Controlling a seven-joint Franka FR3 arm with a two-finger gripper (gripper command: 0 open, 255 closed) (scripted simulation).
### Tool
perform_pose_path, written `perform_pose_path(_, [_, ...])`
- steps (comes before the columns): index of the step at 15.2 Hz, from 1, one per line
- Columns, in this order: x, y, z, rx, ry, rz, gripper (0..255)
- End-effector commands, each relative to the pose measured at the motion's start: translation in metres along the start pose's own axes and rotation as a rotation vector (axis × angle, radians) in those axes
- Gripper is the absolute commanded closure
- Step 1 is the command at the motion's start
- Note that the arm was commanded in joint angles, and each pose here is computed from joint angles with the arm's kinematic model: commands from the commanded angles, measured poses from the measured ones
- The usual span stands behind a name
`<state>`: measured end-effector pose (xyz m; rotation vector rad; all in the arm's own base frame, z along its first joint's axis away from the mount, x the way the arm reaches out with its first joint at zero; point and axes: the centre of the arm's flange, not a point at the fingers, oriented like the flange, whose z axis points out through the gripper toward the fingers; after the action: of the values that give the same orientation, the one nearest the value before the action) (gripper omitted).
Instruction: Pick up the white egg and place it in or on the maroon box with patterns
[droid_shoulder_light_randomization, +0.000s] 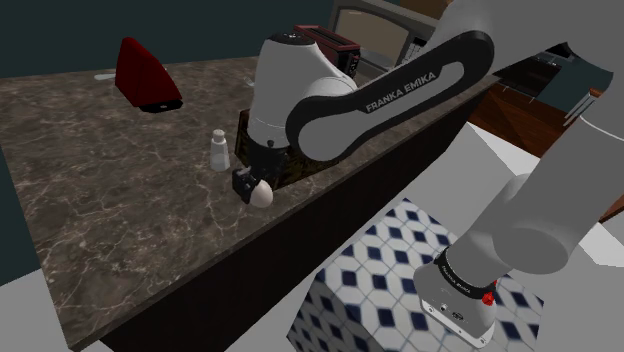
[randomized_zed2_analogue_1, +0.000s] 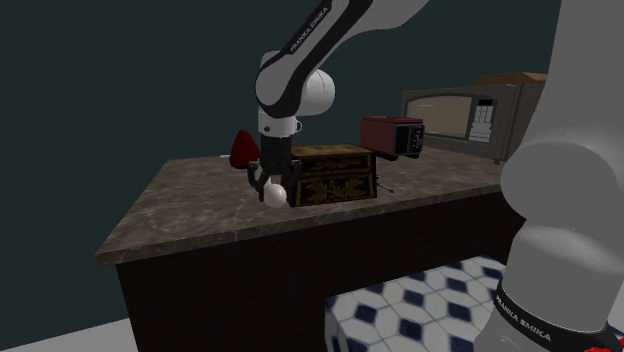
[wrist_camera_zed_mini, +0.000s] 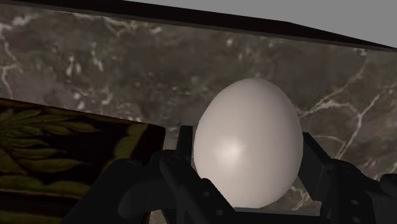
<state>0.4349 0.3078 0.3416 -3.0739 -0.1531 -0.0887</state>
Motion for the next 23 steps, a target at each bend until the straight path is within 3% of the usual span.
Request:
perform_pose_path(1, [0.001, 0.000, -0.012, 0.000, 0.000, 0.000, 255])
perform_pose_path(23, [0.008, -0.007, -0.127, 0.000, 0.000, 0.000, 255])
